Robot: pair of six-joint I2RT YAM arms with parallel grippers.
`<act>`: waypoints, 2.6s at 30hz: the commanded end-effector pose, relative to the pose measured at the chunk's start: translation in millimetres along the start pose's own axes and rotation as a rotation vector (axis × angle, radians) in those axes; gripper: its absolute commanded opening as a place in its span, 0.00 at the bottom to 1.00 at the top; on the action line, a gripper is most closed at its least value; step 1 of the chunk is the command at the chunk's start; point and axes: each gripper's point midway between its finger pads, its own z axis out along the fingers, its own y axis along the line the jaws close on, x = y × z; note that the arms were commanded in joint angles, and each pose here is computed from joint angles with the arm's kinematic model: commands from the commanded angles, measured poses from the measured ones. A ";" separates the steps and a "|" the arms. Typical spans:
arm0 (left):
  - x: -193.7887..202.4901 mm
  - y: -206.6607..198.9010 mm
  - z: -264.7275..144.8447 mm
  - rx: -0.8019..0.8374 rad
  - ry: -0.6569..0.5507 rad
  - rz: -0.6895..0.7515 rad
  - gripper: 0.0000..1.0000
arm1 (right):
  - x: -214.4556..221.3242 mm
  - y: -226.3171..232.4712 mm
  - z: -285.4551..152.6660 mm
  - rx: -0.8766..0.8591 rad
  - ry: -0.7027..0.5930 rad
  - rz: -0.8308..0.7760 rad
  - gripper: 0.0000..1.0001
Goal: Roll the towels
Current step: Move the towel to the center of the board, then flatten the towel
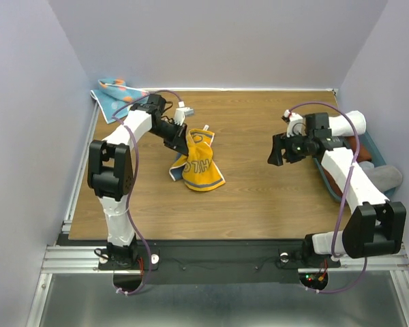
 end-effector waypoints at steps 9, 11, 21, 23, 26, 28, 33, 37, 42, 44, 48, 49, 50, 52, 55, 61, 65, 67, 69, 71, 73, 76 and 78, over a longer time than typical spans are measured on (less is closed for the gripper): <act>-85.8 -135.4 18.4 0.319 -0.090 0.238 0.00 | -50.2 71.6 -5.6 -0.236 -0.147 -0.126 0.91; -91.2 -138.8 28.6 0.320 -0.100 0.244 0.01 | -53.6 83.9 1.8 -0.278 -0.154 -0.114 0.97; -122.9 -78.0 52.1 0.072 -0.154 0.247 0.42 | -42.2 52.3 50.1 -0.142 -0.062 -0.060 0.96; -127.2 -50.1 31.5 -0.001 -0.200 0.225 0.54 | -37.1 44.5 49.7 -0.100 -0.052 -0.065 0.94; -126.9 -11.1 8.4 -0.134 -0.213 0.259 0.65 | -23.0 43.8 50.2 -0.106 0.003 -0.082 0.94; -124.0 4.7 6.5 -0.204 -0.191 0.292 0.65 | -12.6 45.1 54.4 -0.122 0.040 -0.074 0.94; -118.2 21.7 24.6 -0.232 -0.113 0.418 0.61 | 25.4 55.8 84.2 -0.120 0.191 -0.141 0.91; -108.0 31.3 43.5 -0.208 -0.050 0.483 0.58 | 48.4 65.2 98.4 -0.082 0.269 -0.223 0.92; -102.0 32.2 67.0 -0.174 -0.021 0.514 0.60 | 70.9 76.3 108.7 -0.077 0.333 -0.282 0.93; -102.2 31.7 77.4 -0.164 -0.013 0.521 0.60 | 81.2 73.6 113.7 -0.063 0.367 -0.292 0.90; -94.3 31.1 91.0 -0.117 0.001 0.507 0.60 | 97.0 69.9 117.0 -0.061 0.411 -0.292 0.72; -91.1 32.5 92.6 -0.116 0.010 0.502 0.60 | 97.6 69.1 117.0 -0.058 0.413 -0.294 0.69; -84.7 34.7 96.5 -0.113 0.025 0.490 0.59 | 100.3 67.6 117.3 -0.056 0.420 -0.297 0.66; -77.8 34.5 97.8 -0.101 0.043 0.486 0.49 | 103.8 64.6 116.9 -0.046 0.429 -0.304 0.50; -60.9 29.5 92.4 -0.070 0.084 0.472 0.19 | 102.3 60.9 115.1 -0.022 0.423 -0.310 0.14; -50.1 30.5 26.4 -0.071 0.014 0.400 0.00 | 70.0 61.3 94.1 0.031 0.307 -0.333 0.00; -4.2 27.5 -23.7 -0.112 0.031 0.371 0.00 | 62.0 60.1 77.2 0.044 0.274 -0.373 0.01; 13.2 31.5 -37.1 -0.137 0.039 0.353 0.00 | 62.5 57.7 72.9 0.044 0.278 -0.384 0.01; 41.5 35.8 -48.5 -0.153 0.068 0.329 0.00 | 66.9 55.3 69.1 0.038 0.296 -0.407 0.01; 66.4 38.0 -51.7 -0.170 0.095 0.319 0.00 | 67.3 52.8 69.0 0.040 0.304 -0.423 0.01; 87.2 42.7 -50.7 -0.189 0.118 0.325 0.00 | 67.5 49.0 73.2 0.037 0.321 -0.451 0.01; 107.9 57.0 -47.1 -0.225 0.159 0.338 0.00 | 73.8 45.6 84.4 0.020 0.365 -0.474 0.01; 122.3 65.9 -46.1 -0.229 0.192 0.325 0.00 | 79.4 41.6 90.5 0.017 0.395 -0.492 0.01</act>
